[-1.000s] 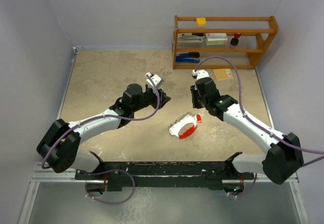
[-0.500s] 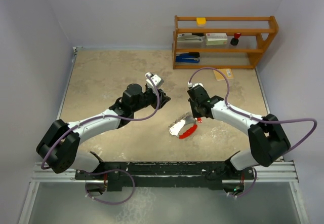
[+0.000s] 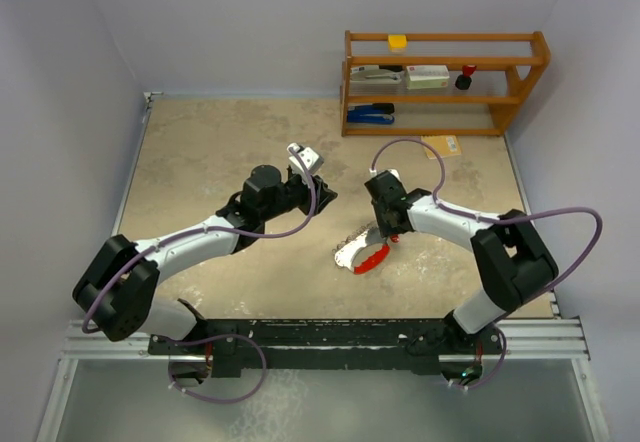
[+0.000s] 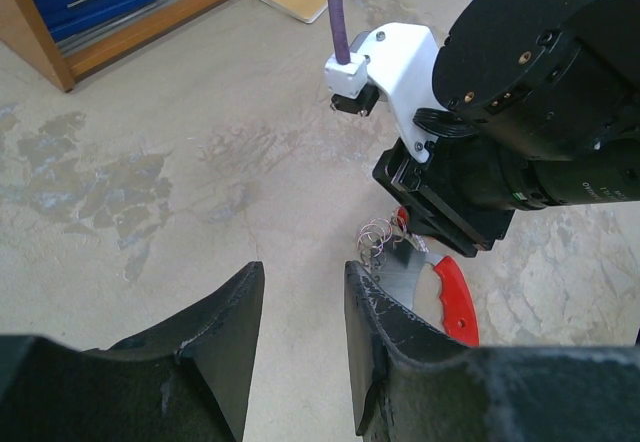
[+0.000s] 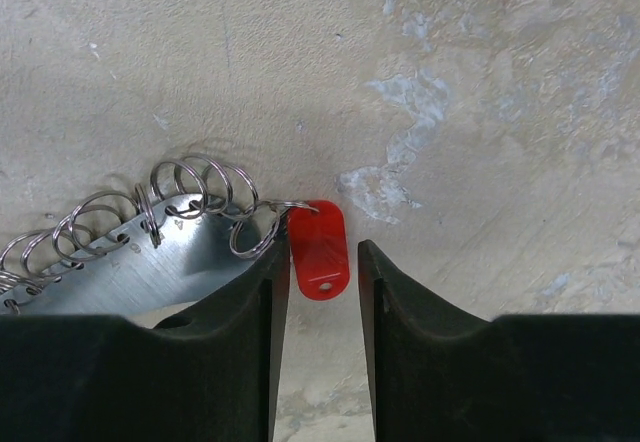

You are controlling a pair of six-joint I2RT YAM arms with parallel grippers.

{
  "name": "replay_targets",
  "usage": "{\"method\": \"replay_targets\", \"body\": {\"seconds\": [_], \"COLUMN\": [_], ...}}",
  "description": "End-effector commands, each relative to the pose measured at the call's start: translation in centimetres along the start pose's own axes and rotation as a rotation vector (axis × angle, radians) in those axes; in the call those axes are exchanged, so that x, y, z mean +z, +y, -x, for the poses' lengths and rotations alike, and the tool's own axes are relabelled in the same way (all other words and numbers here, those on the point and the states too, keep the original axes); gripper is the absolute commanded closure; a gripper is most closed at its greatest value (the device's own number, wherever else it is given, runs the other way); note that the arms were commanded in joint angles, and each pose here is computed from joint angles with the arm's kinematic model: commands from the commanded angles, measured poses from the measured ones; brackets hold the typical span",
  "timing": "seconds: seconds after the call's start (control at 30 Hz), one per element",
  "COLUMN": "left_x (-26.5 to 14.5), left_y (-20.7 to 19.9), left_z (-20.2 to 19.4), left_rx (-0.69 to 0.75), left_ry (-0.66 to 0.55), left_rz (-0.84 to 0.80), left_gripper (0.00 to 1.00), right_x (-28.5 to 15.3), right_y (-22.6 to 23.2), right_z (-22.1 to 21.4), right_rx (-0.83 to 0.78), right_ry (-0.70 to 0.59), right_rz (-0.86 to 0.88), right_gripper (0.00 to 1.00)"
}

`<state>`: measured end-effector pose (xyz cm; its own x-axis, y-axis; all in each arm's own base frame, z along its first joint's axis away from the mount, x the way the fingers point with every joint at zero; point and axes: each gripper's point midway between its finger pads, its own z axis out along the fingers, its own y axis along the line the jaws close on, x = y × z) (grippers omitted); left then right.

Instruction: Remove the keys from the keyring

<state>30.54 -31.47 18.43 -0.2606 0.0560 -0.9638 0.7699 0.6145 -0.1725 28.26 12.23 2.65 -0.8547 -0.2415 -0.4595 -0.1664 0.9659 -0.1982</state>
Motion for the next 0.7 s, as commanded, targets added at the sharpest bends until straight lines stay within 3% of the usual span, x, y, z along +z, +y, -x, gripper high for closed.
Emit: {"method": "replay_targets", "body": {"seconds": [0.0,0.67], "left_x": [0.5,0.5], "left_y": [-0.6,-0.2], "left_z": [1.7,1.4], "left_rx": [0.016,0.028], "left_ry": [-0.054,-0.039], "left_rz": [-0.029,-0.011], "left_gripper": [0.64,0.64], "right_x": [0.2,1.0], "right_y": [0.0,1.7], "right_z": [1.6,4.4], "right_rx": [0.014,0.001], "right_ry": [-0.044,-0.073], "right_rz": [-0.010,0.046], "right_gripper": [0.63,0.60]}}
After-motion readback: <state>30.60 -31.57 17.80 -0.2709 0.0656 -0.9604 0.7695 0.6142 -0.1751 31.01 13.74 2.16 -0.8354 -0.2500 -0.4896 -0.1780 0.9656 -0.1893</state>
